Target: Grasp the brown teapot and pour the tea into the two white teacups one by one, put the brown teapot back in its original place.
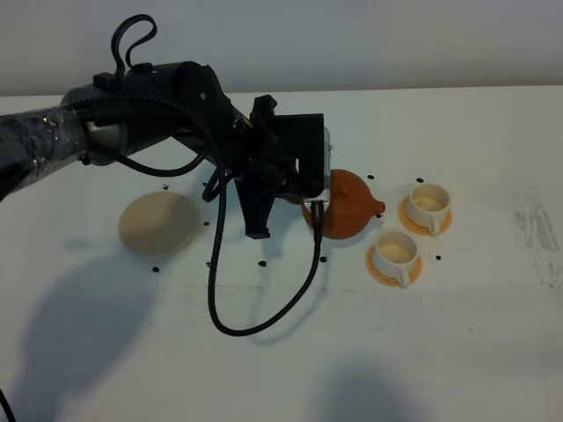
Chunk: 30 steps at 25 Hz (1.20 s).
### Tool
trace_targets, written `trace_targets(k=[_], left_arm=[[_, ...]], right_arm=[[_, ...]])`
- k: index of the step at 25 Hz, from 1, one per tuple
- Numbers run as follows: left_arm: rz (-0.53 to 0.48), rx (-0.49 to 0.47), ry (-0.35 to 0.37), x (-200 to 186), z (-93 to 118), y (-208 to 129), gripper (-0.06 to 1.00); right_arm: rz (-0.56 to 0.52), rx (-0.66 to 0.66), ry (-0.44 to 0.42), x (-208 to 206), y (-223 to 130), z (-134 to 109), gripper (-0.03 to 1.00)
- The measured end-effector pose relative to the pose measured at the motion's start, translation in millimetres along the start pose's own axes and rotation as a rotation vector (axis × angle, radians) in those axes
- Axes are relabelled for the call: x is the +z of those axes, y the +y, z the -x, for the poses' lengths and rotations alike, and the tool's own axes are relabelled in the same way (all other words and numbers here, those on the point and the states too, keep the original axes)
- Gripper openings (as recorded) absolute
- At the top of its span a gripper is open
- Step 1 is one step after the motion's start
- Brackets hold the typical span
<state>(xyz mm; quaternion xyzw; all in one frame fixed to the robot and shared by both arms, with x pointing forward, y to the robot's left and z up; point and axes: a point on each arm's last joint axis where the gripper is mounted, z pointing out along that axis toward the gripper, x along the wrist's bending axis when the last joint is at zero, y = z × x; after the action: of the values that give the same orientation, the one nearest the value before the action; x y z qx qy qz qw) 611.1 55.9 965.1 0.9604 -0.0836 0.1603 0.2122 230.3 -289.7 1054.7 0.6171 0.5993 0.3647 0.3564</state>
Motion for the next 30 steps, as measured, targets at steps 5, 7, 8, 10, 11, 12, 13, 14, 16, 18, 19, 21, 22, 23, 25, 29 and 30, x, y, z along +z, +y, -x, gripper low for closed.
trace_targets(k=[5,7,8,10,11,12,13,14,16,18,19,21,22,23,25,29,30], left_arm=[[-0.012,0.047,0.046,0.9,-2.5,3.0,0.09],[-0.010,0.058,0.059,1.5,-2.5,5.8,0.09],[-0.009,0.066,0.064,1.8,-2.4,7.0,0.09],[-0.007,0.092,0.069,2.2,-2.0,9.1,0.09],[-0.006,0.105,0.071,2.6,-1.9,9.8,0.09],[-0.006,0.117,0.072,3.2,-1.7,10.3,0.09],[-0.006,0.127,0.075,3.8,-1.7,10.7,0.09],[-0.007,0.136,0.074,6.0,-1.4,10.4,0.09],[-0.010,0.146,0.072,10.3,-0.4,10.3,0.09],[-0.015,0.156,0.067,14.6,1.0,10.2,0.09],[-0.018,0.162,0.072,16.2,0.8,9.9,0.09],[-0.019,0.172,0.091,17.8,-0.1,11.2,0.09],[-0.018,0.173,0.105,18.2,-1.1,11.6,0.09],[-0.017,0.174,0.117,19.0,-2.0,11.9,0.09],[-0.015,0.187,0.134,19.3,-3.3,12.4,0.09],[-0.017,0.249,0.141,20.9,-2.4,15.5,0.09],[-0.017,0.264,0.140,21.6,-1.6,16.6,0.09]], right_arm=[[0.000,0.000,0.000,0.0,0.0,0.0,0.22],[0.000,0.000,0.000,0.0,0.0,0.0,0.22],[0.000,0.000,0.000,0.0,0.0,0.0,0.22],[0.000,0.000,0.000,0.0,0.0,0.0,0.22],[0.000,0.000,0.000,0.0,0.0,0.0,0.22],[0.000,0.000,0.000,0.0,0.0,0.0,0.22],[0.000,0.000,0.000,0.0,0.0,0.0,0.22],[0.000,0.000,0.000,0.0,0.0,0.0,0.22],[0.000,0.000,0.000,0.0,0.0,0.0,0.22],[0.000,0.000,0.000,0.0,0.0,0.0,0.22],[0.000,0.000,0.000,0.0,0.0,0.0,0.22],[0.000,0.000,0.000,0.0,0.0,0.0,0.22],[0.000,0.000,0.000,0.0,0.0,0.0,0.22],[0.000,0.000,0.000,0.0,0.0,0.0,0.22],[0.000,0.000,0.000,0.0,0.0,0.0,0.22],[0.000,0.000,0.000,0.0,0.0,0.0,0.22],[0.000,0.000,0.000,0.0,0.0,0.0,0.22]])
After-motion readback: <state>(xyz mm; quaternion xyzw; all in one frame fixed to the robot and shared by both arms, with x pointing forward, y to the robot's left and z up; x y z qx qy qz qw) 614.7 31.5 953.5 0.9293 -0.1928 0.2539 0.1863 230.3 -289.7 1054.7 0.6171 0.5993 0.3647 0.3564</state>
